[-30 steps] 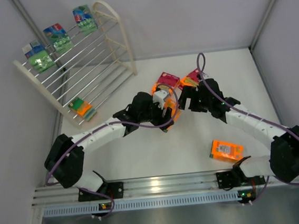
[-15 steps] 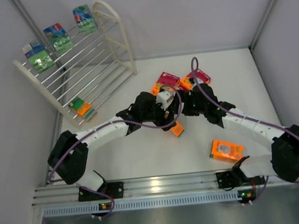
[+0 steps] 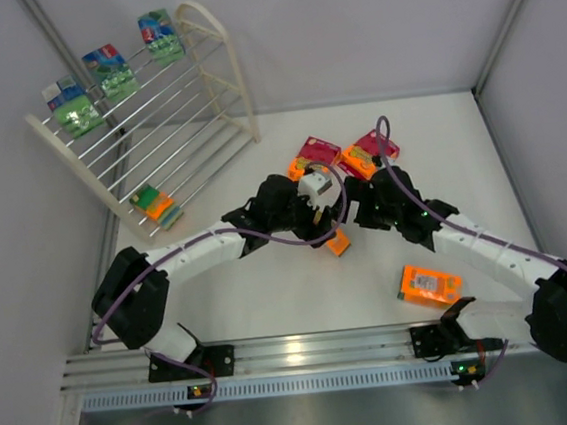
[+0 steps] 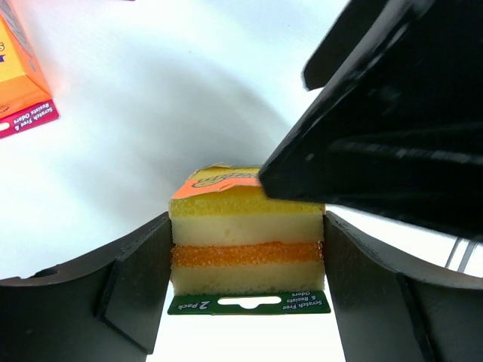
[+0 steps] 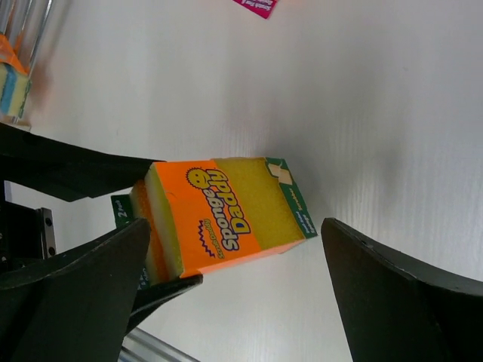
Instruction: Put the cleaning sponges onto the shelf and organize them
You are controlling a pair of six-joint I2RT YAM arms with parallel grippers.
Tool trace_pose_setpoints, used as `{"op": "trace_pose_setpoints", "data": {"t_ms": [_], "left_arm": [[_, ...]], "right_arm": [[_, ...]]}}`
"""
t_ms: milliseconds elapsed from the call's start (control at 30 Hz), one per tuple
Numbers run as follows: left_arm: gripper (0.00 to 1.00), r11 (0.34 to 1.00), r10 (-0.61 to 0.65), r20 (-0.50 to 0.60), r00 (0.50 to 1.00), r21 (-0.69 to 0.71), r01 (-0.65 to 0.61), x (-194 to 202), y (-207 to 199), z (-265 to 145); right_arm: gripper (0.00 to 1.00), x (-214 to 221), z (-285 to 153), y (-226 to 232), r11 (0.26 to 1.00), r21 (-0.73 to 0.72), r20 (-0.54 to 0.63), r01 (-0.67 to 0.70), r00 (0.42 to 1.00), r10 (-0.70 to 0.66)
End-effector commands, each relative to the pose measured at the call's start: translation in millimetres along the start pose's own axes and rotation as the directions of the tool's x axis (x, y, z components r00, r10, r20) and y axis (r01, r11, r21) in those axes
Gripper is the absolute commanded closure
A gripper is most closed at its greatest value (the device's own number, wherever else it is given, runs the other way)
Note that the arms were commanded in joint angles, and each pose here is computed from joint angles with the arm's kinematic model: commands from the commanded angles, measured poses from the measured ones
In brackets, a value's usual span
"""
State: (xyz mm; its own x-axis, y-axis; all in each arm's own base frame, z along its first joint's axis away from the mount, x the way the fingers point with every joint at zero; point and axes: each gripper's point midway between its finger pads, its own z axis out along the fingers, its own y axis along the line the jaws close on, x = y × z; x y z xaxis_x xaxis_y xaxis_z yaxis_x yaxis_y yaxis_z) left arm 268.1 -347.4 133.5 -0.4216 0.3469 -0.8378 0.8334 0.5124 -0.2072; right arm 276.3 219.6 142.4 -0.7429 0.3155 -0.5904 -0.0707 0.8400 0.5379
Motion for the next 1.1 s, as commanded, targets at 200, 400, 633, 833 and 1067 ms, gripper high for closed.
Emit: {"op": "trace_pose_setpoints", "data": {"t_ms": [200, 400, 633, 833, 1067], "left_arm": [[0.19, 0.995, 0.099, -0.04, 0.994, 0.01, -0.098, 11.1, -10.3, 13.9], [0.15, 0.995, 0.095, -0.077, 0.993, -0.01, -0.096, 22.0, -8.3, 8.8], [0.1, 0.993, 0.099, -0.115, 0.988, -0.05, -0.105, 32.5, -4.5, 8.4], [0.12, 0.988, 0.102, -0.162, 0.982, -0.099, -0.119, 50.3, -2.2, 12.5], [0.08, 0.987, 0.046, -0.138, 0.989, -0.144, -0.066, 50.8, -2.1, -1.6]], "right_arm": [[0.01, -21.2, -31.8, -41.9, 0.988, 0.126, 0.111, -0.094, 0.991, 0.08], [0.01, -12.4, -32.1, -58.1, 0.981, 0.16, 0.1, -0.106, 0.991, 0.091], [0.0, -8.6, -27.6, -58.7, 0.982, 0.155, 0.086, -0.107, 0.992, 0.095], [0.01, -5.7, -25.8, -60.4, 0.981, 0.159, 0.077, -0.109, 0.992, 0.097], [0.01, -3.4, -24.5, -60.7, 0.982, 0.156, 0.072, -0.11, 0.992, 0.1]]}}
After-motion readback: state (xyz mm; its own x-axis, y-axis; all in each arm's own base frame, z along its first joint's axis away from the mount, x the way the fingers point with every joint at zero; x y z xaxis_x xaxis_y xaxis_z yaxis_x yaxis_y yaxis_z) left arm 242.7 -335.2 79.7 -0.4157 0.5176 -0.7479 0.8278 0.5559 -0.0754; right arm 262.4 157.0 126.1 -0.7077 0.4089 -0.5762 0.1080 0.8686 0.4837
